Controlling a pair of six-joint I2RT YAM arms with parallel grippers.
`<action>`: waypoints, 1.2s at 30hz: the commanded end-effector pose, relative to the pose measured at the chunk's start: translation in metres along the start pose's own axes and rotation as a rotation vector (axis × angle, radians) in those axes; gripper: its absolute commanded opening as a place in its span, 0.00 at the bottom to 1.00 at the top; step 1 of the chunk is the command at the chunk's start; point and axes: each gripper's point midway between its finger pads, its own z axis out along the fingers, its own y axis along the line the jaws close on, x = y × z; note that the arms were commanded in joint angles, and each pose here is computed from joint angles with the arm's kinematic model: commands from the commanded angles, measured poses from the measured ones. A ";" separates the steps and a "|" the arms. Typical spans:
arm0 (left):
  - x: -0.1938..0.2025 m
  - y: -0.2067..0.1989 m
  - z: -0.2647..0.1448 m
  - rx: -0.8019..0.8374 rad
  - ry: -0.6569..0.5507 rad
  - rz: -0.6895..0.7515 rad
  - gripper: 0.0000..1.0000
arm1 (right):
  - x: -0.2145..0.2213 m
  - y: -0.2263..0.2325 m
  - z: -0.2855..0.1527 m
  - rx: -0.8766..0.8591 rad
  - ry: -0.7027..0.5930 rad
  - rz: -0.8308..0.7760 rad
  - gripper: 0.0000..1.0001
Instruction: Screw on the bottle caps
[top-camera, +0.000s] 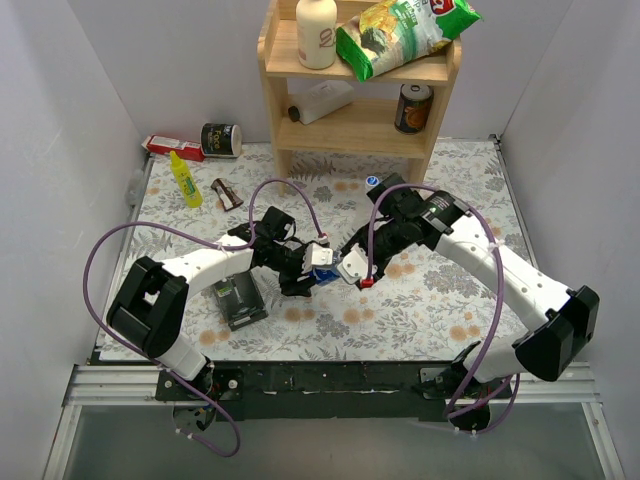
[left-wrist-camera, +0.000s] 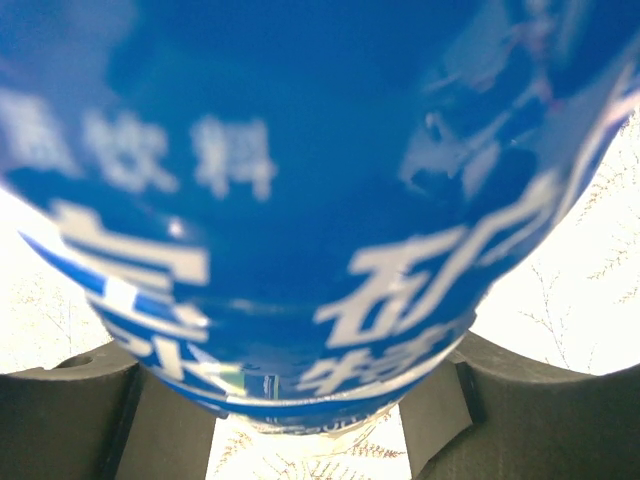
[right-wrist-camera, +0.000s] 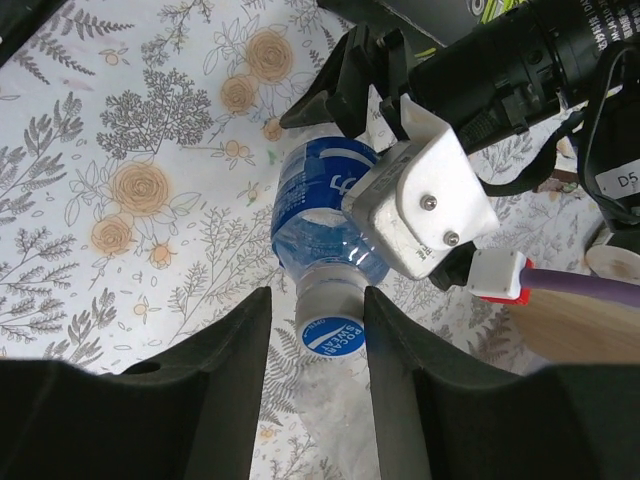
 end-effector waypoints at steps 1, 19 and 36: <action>-0.032 0.008 -0.012 -0.029 -0.085 0.080 0.00 | 0.009 -0.010 -0.005 0.091 0.070 -0.075 0.48; -0.032 0.011 -0.011 -0.039 -0.082 0.093 0.00 | 0.027 -0.012 0.003 0.100 0.122 -0.020 0.24; -0.070 0.097 -0.046 -0.676 -0.160 -0.069 0.00 | 0.028 -0.058 0.021 -0.164 -0.302 1.653 0.01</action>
